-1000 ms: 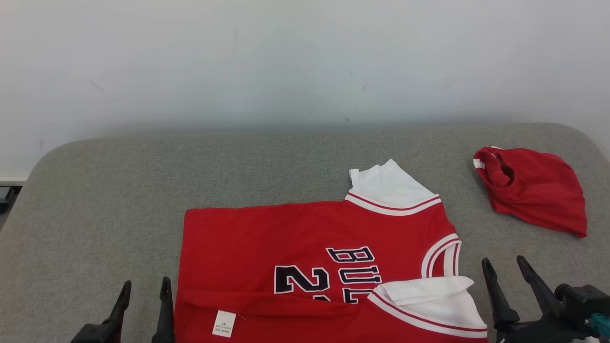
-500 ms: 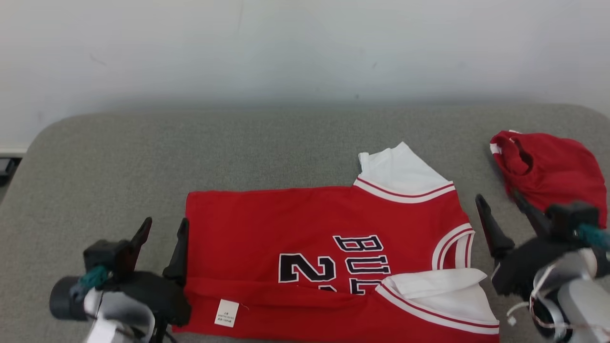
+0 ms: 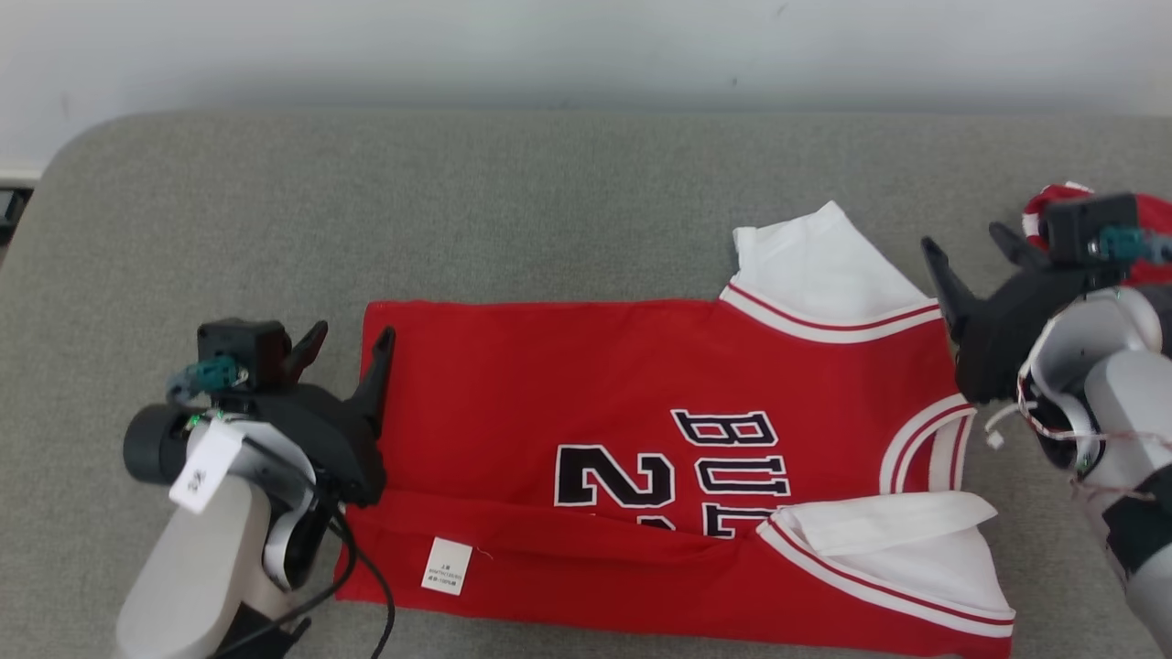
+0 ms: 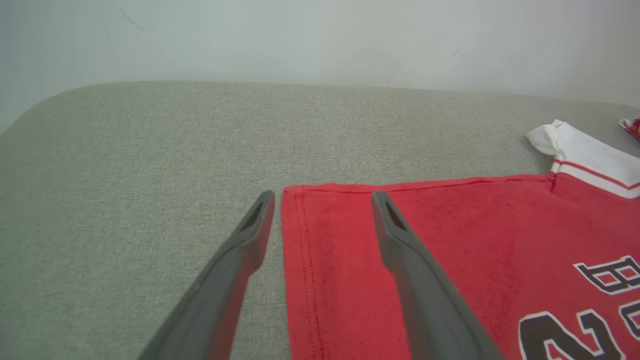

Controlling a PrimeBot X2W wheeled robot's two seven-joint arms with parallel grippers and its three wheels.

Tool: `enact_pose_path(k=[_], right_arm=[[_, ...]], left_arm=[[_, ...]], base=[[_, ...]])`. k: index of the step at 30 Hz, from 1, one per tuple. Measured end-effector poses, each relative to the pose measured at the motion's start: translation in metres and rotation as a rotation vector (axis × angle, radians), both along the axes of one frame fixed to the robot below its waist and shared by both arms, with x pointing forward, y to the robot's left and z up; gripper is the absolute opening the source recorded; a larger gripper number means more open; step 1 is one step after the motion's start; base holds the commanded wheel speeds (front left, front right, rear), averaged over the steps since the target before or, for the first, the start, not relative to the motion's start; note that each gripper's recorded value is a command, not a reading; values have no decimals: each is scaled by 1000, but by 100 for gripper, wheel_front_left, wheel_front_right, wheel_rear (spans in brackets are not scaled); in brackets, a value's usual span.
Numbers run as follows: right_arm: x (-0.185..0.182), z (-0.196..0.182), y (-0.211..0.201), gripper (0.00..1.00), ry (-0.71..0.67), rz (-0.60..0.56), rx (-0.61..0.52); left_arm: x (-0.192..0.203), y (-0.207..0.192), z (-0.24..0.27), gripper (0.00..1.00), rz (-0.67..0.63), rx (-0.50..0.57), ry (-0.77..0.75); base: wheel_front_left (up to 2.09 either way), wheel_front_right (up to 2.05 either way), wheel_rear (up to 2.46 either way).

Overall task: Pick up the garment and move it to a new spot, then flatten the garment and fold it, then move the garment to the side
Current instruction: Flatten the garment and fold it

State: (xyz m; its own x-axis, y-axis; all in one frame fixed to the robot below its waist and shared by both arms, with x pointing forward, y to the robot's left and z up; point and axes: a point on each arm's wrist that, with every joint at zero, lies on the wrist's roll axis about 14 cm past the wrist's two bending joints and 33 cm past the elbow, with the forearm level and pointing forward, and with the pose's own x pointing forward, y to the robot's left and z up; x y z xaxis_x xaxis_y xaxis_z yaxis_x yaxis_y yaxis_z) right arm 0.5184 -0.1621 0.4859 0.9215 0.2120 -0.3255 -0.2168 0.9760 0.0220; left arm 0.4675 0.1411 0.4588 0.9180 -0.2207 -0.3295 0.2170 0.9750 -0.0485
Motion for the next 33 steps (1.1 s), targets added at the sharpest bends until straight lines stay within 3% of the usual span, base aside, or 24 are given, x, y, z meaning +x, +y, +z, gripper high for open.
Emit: enact_pose_path(k=[16,33], right_arm=[[60,-56,28,100,200,50,-45],[79,-105,56,100,329,97,-123]], left_arm=[[34,-5,-37,100,-7,-11,141],[43,1,-72,100,8,-23,242]], base=[[0,0,0],[0,0,0]])
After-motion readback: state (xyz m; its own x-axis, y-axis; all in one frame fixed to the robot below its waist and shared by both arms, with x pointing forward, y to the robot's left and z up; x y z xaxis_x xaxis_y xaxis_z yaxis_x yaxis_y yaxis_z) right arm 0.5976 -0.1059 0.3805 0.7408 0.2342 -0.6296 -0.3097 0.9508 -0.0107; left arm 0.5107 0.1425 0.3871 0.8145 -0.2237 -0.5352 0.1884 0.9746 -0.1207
